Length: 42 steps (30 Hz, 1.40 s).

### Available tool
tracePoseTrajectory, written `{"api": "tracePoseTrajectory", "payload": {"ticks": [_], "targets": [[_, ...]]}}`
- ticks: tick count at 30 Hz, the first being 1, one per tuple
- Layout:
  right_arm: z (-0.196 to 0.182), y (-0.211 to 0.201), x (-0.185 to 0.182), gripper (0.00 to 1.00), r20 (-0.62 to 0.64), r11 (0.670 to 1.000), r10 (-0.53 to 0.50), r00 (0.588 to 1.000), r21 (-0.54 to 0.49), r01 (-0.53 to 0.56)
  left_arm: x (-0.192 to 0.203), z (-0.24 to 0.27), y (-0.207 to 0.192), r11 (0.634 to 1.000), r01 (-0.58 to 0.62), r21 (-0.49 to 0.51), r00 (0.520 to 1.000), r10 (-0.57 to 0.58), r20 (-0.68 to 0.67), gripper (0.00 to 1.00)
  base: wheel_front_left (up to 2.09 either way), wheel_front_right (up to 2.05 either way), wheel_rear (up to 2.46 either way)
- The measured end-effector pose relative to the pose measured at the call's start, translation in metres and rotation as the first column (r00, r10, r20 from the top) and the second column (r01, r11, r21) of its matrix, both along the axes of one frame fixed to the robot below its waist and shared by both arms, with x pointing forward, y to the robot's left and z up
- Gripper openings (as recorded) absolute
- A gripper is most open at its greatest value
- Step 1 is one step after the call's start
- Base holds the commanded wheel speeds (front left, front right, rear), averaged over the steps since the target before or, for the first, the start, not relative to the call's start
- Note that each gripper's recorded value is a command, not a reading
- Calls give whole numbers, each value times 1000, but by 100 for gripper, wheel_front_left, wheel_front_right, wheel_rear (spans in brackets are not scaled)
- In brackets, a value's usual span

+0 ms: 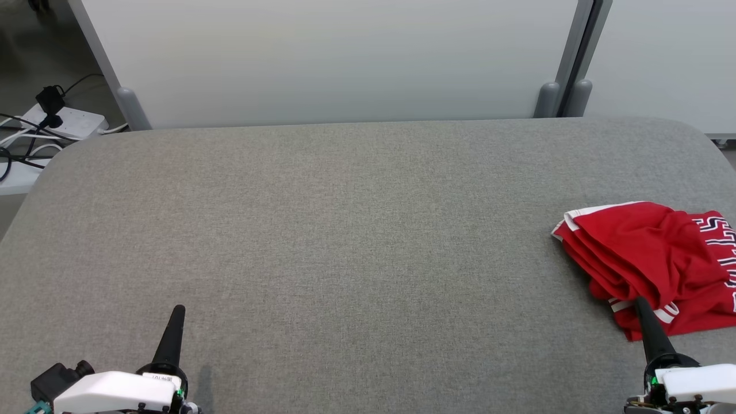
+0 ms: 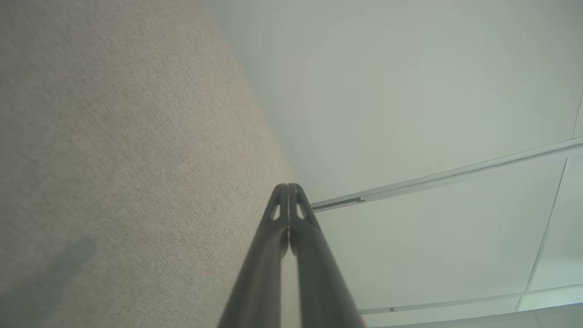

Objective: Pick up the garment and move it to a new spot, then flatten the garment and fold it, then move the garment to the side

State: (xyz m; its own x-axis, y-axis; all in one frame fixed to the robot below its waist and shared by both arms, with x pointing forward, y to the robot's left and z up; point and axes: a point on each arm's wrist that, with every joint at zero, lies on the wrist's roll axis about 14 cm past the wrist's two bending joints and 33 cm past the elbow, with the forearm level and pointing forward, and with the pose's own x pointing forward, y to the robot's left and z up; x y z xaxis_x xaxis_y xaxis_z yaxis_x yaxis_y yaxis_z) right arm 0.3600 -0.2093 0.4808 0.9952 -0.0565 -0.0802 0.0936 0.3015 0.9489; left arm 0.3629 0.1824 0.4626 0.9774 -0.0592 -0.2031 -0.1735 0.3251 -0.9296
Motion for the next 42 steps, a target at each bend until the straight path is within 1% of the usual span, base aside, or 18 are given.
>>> {"api": "tracePoseTrajectory", "payload": {"ticks": [7, 13, 21, 27, 29, 42], "targets": [[2, 1, 4, 0, 10, 997, 0, 1000, 77, -1, 5, 7, -1, 996, -15, -86, 999, 18, 33, 0, 0, 0, 0], [-1, 3, 7, 0, 3, 989, 4, 1000, 146, -4, 4, 4, 2, 988, -35, -153, 999, 40, 31, 0, 0, 0, 0], [0, 4, 10, 0, 12, 972, 4, 1000, 234, -7, 8, 12, 4, 969, -50, -242, 996, 68, 64, 0, 0, 0, 0], [2, 6, 16, 0, 19, 954, 3, 1000, 298, -9, 11, 15, 4, 947, -60, -315, 993, 90, 81, 0, 0, 0, 0], [1, 5, 16, 0, 20, 950, -1, 1000, 312, -6, 10, 14, 6, 944, -66, -324, 992, 97, 81, 0, 0, 0, 0], [2, 4, 16, 0, 20, 950, -1, 1000, 314, -6, 10, 14, 6, 944, -68, -324, 992, 99, 80, 0, 0, 0, 0]]}}
